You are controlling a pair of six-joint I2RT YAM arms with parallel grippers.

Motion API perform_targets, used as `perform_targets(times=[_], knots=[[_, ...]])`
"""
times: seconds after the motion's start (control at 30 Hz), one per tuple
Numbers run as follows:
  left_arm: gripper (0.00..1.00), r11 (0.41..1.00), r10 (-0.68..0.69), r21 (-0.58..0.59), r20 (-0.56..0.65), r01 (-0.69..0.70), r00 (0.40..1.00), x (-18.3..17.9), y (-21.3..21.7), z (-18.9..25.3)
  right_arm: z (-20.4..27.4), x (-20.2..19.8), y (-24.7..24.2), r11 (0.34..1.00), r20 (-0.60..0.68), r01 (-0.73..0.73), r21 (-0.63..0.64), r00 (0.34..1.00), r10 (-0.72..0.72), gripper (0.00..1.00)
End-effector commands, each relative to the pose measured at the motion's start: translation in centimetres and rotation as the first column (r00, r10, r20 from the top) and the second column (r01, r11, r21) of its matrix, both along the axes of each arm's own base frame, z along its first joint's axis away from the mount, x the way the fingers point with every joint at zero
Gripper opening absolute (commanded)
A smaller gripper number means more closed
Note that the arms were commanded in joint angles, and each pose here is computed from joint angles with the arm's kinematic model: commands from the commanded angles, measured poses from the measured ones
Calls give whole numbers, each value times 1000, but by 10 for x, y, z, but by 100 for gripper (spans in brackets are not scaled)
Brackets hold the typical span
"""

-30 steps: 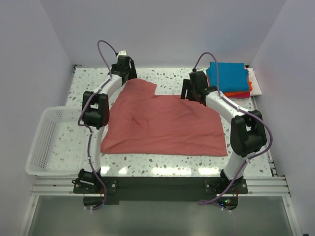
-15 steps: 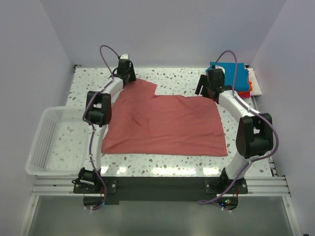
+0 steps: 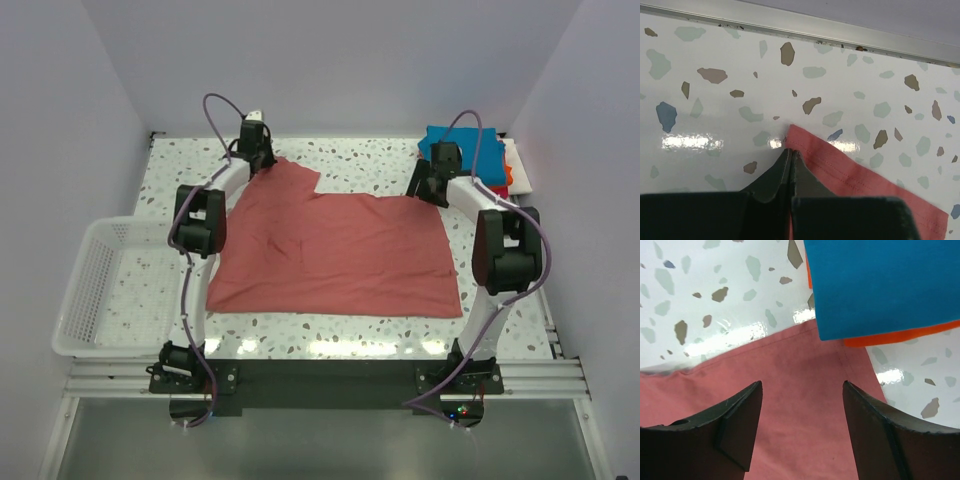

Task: Fold and stack the t-shirts
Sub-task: Fold the tshirt

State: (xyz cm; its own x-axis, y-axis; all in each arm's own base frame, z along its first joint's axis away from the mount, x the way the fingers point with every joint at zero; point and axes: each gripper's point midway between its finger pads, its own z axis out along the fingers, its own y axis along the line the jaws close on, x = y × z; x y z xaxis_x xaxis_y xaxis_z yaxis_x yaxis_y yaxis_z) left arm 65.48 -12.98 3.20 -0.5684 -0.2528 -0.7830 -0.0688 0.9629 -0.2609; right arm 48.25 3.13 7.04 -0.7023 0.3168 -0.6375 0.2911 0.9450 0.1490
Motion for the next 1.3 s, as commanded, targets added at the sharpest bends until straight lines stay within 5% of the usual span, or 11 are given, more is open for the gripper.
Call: perform_targets(times=[0.0, 0.4, 0.8, 0.93, 1.1, 1.27], knots=[[0, 999, 0, -47, 185, 9, 983, 13, 1, 89, 7, 17, 2, 1000, 24, -27, -12, 999, 27, 68], [0, 997, -10, -76, 229, 28, 973, 3, -1, 110, -12, 37, -20, 992, 13, 43, -119, 999, -41, 67], [0, 996, -10, -86, 245, 32, 970, -4, 1, 122, -32, 40, -33, 979, -43, 110, -174, 992, -119, 54], [0, 995, -9, -90, 245, 32, 969, -9, 3, 125, -35, 38, -34, 977, -48, 119, -175, 990, -129, 44], [0, 995, -5, -92, 254, 30, 967, -12, 6, 132, -28, 39, -34, 977, -35, 129, -169, 990, -137, 17], [0, 995, 4, -97, 284, 25, 959, -19, 11, 151, -7, 37, -32, 979, -4, 141, -147, 990, -143, 0]])
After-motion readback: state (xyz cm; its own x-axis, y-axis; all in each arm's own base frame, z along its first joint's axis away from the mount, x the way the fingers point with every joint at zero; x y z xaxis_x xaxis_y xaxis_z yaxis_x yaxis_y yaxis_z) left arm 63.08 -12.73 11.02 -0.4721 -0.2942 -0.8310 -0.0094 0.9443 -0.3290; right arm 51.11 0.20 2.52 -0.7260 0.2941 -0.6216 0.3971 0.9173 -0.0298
